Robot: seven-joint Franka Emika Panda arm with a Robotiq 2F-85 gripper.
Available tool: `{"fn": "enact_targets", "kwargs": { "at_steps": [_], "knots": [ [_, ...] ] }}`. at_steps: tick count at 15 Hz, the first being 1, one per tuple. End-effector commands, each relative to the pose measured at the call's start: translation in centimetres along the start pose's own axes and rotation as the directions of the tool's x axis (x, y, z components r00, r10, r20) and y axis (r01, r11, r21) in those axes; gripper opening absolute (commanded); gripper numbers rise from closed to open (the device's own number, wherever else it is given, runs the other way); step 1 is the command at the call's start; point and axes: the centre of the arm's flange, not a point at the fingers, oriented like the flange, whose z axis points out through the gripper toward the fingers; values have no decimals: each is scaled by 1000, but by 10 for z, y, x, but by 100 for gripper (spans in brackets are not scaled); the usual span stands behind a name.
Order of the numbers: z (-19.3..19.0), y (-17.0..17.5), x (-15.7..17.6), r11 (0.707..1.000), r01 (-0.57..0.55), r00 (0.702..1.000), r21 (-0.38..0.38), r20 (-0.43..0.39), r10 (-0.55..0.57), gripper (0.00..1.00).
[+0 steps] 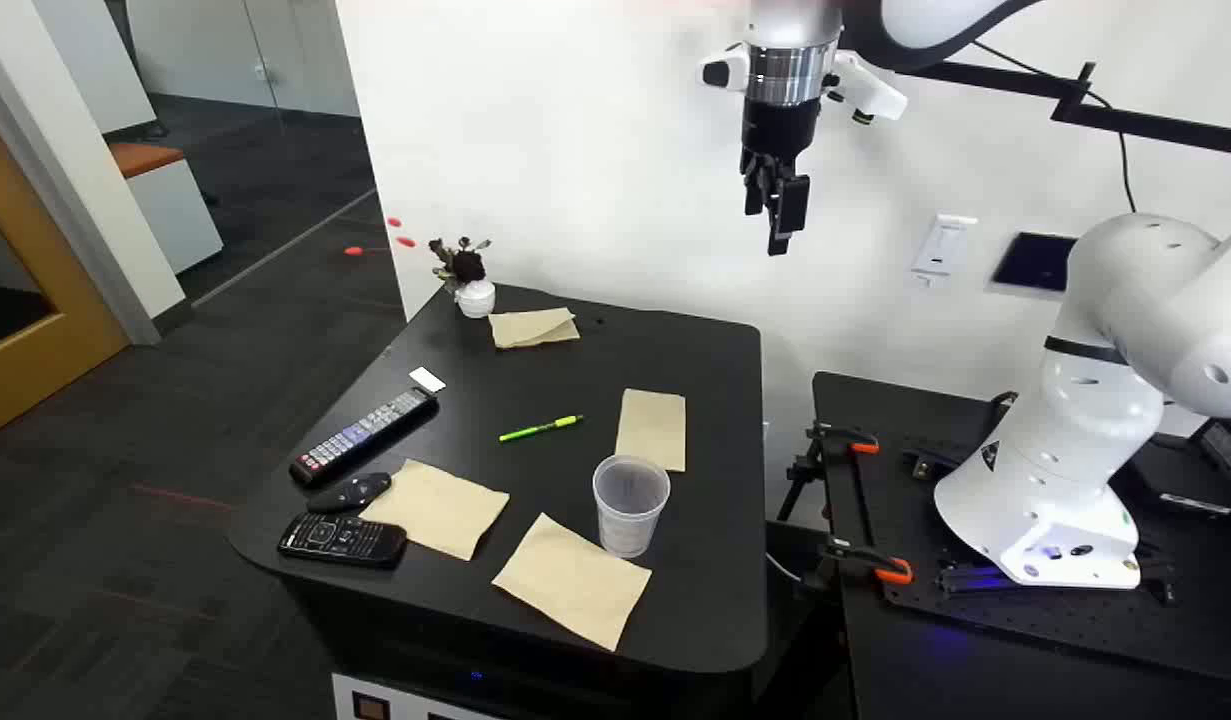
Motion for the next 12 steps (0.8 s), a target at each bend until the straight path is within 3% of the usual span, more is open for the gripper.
{"fn": "enact_targets", "kwargs": {
  "at_steps": [1,7,12],
  "knots": [
    [0,0,0,1000,0,1000,0,0,0,100],
    [2,2,3,1000,8,1000,1,-6,-8,100],
    [8,18,36,999,26,990,-19,-136,-28,100]
  ]
}}
